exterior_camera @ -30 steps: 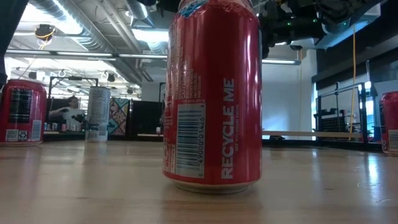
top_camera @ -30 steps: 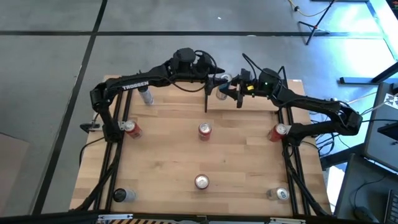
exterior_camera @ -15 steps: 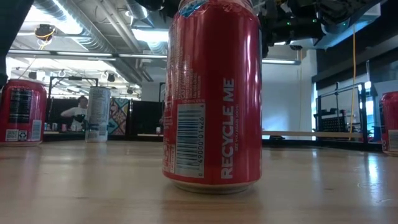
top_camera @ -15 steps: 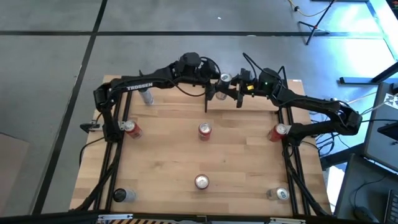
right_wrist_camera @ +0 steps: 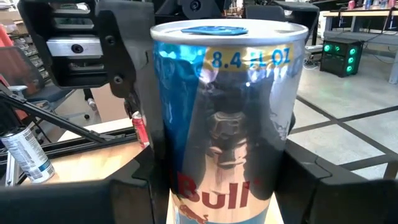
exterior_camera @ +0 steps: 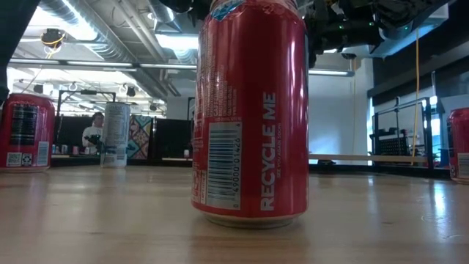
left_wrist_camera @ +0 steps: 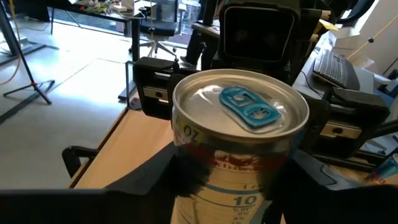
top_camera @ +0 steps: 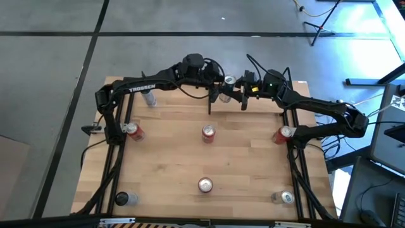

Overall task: Place canned beverage on shelf
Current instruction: Put the top blue soda can on the shelf

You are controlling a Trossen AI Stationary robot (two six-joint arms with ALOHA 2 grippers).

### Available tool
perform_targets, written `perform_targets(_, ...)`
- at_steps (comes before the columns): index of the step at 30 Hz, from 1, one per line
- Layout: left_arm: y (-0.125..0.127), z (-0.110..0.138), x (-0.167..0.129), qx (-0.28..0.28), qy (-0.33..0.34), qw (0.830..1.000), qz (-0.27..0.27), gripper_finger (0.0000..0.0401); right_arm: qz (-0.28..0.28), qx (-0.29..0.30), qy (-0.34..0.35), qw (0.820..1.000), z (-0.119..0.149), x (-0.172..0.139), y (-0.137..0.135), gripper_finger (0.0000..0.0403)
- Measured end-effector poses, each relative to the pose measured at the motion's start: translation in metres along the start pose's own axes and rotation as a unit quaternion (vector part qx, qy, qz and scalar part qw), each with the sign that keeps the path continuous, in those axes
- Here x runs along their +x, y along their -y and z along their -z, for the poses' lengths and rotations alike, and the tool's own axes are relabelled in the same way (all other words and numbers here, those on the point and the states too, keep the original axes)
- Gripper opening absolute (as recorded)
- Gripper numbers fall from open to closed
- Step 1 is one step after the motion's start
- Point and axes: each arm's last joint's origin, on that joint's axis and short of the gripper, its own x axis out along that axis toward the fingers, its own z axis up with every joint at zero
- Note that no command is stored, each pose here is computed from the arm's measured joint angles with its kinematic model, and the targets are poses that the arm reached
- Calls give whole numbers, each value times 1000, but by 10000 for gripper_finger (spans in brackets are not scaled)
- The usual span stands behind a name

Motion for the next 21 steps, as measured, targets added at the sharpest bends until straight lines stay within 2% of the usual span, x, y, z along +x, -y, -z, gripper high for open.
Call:
perform_targets(5, -1, 0, 0, 0, 0, 1000, -1, 185, 1, 1, -3, 1000, 0, 0, 0, 203)
perform_targets(13, -11, 0, -3, 10, -1, 1000, -18, 185, 11, 5, -16, 1000, 1, -3, 0, 307)
perform_targets(17, -22, 0, -7, 9, -7, 1000, -12, 185, 26, 8, -21, 999, -5, -15, -6, 336)
perform_targets(21, -23, 1, -7, 30, -11, 1000, 1, 185, 44, 3, -2, 999, -22, -29, -13, 349)
